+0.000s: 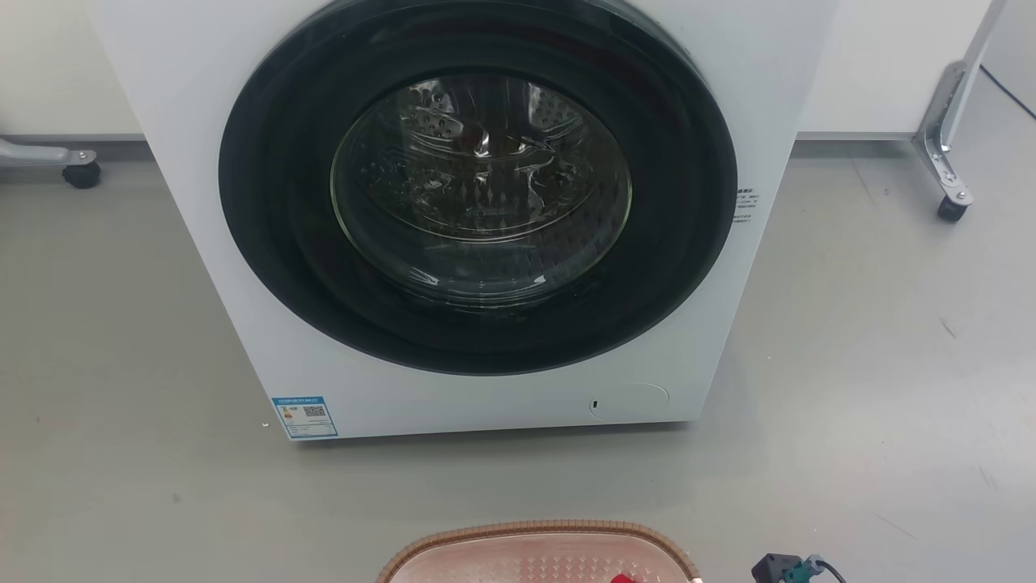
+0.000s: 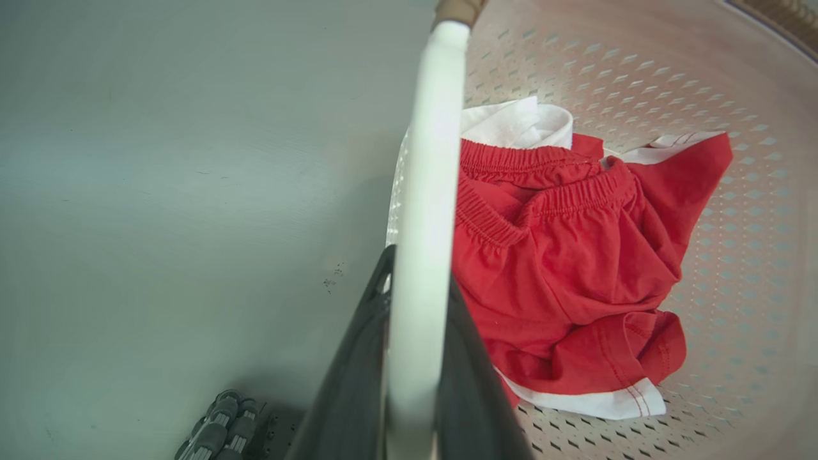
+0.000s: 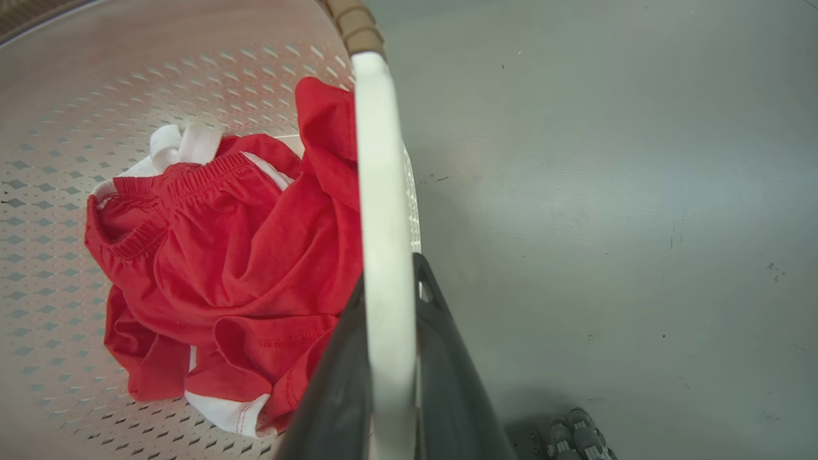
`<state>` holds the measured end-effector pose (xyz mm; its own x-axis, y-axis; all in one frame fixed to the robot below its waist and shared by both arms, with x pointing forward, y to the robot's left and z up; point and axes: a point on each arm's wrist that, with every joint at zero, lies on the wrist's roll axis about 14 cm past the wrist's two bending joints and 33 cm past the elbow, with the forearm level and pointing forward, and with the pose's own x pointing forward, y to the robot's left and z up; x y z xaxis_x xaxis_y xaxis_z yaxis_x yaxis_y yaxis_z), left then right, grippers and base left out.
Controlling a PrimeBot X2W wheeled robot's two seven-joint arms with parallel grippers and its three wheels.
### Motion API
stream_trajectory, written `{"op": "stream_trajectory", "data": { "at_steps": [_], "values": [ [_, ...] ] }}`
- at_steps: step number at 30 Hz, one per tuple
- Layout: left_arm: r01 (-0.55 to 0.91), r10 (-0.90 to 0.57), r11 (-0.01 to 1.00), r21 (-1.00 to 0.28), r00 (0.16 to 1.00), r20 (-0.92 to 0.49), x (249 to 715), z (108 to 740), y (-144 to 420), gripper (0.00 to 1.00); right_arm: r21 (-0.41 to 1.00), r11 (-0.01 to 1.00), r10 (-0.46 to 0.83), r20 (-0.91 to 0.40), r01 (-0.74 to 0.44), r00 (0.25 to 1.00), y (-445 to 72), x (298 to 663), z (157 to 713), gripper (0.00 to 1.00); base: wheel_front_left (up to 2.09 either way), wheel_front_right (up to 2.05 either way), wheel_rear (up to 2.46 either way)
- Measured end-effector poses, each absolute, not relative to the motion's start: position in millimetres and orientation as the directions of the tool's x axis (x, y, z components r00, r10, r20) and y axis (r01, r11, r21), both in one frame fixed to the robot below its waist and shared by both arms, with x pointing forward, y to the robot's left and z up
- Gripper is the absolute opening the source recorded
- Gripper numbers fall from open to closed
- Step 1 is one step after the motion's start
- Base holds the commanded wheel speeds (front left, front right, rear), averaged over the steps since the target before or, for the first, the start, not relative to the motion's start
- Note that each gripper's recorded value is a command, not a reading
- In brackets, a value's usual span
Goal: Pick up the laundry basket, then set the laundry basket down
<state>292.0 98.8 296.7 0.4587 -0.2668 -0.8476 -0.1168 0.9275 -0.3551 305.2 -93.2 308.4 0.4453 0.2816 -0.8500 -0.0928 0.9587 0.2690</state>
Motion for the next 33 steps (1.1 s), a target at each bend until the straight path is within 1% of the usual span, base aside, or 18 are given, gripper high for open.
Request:
{"op": "stream_trajectory", "data": {
  "at_steps": [17,28,33],
  "values": [
    [-0.119,-0.261,0.930,-0.348,0.455,-0.852,292.6,293.3,99.3,0.00,0.279,0.957,0.285,-0.848,-0.081,0.447,-91.9,308.2,305.4,0.00,0.00,0.00,0.00],
    [-0.111,-0.258,0.931,-0.349,0.475,-0.841,323.0,291.0,97.1,0.00,0.278,0.958,0.279,-0.833,-0.074,0.478,-93.5,341.3,305.0,0.00,0.00,0.00,0.00],
    [-0.095,-0.256,0.933,-0.346,0.499,-0.828,344.5,290.8,95.1,0.00,0.273,0.959,0.270,-0.822,-0.070,0.501,-95.7,362.1,304.1,0.00,0.00,0.00,0.00]
  ]
}}
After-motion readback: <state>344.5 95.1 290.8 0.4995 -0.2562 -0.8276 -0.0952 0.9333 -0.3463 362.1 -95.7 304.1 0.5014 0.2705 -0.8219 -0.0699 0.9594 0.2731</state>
